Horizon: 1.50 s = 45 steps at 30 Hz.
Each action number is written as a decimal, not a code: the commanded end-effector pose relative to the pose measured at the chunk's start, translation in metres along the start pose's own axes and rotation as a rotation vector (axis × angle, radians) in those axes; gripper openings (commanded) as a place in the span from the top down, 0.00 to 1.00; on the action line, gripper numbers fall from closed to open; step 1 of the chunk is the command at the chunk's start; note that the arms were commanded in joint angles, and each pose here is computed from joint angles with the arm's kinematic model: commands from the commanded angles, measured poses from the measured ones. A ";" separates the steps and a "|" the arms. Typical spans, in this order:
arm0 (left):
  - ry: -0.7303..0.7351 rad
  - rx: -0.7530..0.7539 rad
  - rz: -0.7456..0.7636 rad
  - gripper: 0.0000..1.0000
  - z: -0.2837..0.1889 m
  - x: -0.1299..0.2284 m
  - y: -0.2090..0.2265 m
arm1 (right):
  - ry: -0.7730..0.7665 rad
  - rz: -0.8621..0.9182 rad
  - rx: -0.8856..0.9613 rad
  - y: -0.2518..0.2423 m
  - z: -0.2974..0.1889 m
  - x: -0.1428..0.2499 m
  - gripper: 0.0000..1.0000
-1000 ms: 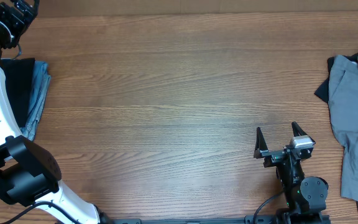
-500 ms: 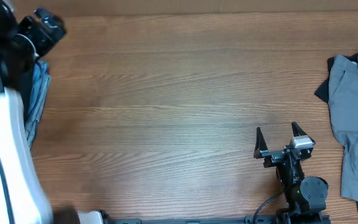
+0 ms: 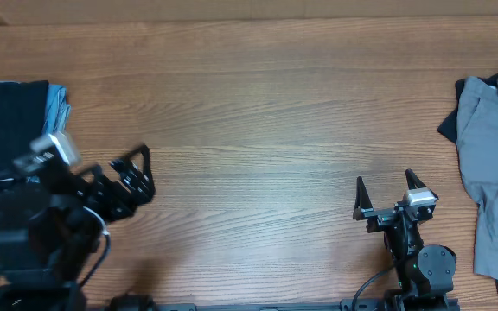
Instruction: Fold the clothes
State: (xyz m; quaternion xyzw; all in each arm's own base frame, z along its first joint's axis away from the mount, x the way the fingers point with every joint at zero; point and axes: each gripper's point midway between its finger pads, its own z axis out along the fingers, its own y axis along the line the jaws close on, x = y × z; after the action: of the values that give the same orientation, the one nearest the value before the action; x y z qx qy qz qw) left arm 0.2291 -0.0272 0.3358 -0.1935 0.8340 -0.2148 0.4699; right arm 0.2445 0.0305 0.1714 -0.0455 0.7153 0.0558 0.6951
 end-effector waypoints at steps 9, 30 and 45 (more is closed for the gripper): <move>-0.276 -0.001 0.057 0.00 0.090 0.082 0.101 | -0.005 0.004 0.013 -0.003 0.000 0.002 0.00; -0.452 -0.057 0.752 0.00 0.093 0.104 0.115 | -0.005 0.004 0.013 -0.003 0.000 0.001 0.00; -0.461 -0.090 0.659 0.00 0.092 0.100 0.123 | -0.005 0.004 0.013 -0.003 0.000 0.002 0.00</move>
State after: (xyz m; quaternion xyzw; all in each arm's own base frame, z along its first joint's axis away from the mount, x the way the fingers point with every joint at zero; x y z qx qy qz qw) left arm 0.2465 0.0040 0.1553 0.0346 0.7353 0.0361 0.6759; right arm 0.2444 0.0305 0.1712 -0.0456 0.7156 0.0557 0.6948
